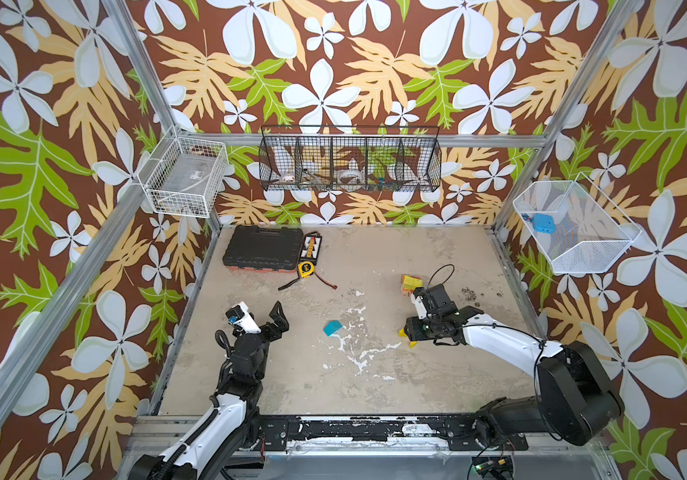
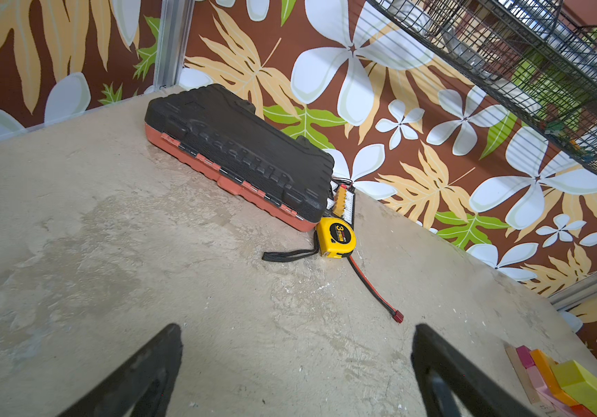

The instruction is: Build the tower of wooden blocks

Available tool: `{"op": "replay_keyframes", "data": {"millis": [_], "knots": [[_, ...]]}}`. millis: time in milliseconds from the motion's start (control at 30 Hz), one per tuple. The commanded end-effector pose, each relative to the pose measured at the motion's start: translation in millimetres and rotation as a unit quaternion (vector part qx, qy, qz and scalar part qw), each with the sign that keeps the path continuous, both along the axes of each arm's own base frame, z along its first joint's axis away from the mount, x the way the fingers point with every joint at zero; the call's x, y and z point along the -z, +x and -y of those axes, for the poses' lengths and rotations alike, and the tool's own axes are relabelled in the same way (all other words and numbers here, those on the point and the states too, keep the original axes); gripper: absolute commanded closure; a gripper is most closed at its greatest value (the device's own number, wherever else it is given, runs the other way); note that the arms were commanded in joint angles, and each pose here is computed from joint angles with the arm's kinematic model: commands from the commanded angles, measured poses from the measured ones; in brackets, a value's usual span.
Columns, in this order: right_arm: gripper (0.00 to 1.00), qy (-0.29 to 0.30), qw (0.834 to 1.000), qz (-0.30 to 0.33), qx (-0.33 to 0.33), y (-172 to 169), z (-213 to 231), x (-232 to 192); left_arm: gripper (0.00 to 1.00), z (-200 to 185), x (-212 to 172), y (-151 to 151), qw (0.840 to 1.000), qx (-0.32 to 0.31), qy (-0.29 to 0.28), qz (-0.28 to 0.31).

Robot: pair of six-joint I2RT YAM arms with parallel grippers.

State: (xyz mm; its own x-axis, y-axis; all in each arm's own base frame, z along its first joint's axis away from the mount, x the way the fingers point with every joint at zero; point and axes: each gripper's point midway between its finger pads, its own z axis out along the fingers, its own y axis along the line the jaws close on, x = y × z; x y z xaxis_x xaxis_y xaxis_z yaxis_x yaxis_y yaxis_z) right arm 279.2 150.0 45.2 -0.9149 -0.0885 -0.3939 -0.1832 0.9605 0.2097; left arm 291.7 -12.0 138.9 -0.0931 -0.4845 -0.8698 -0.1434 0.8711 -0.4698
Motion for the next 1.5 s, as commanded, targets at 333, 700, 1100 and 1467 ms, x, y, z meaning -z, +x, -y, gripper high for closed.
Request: {"op": "replay_keyframes", "data": {"millis": [333,700,1100,1467], "knots": [[0.7,-0.009,1.0,-0.009,-0.007,-2,-3,11,0.0,0,-5,0,1.0,0.0,-0.004,0.011],[0.6,0.006,1.0,-0.003,-0.01,-12,-6,9,0.0,-1,-5,0,1.0,-0.003,-0.004,0.01],[0.68,-0.036,0.999,0.004,0.01,2,4,7,0.0,-1,-5,0,1.0,-0.002,-0.004,0.01],[0.76,-0.037,0.999,-0.005,0.007,-1,3,13,0.0,0,-5,1,1.0,-0.002,-0.003,0.01]]}}
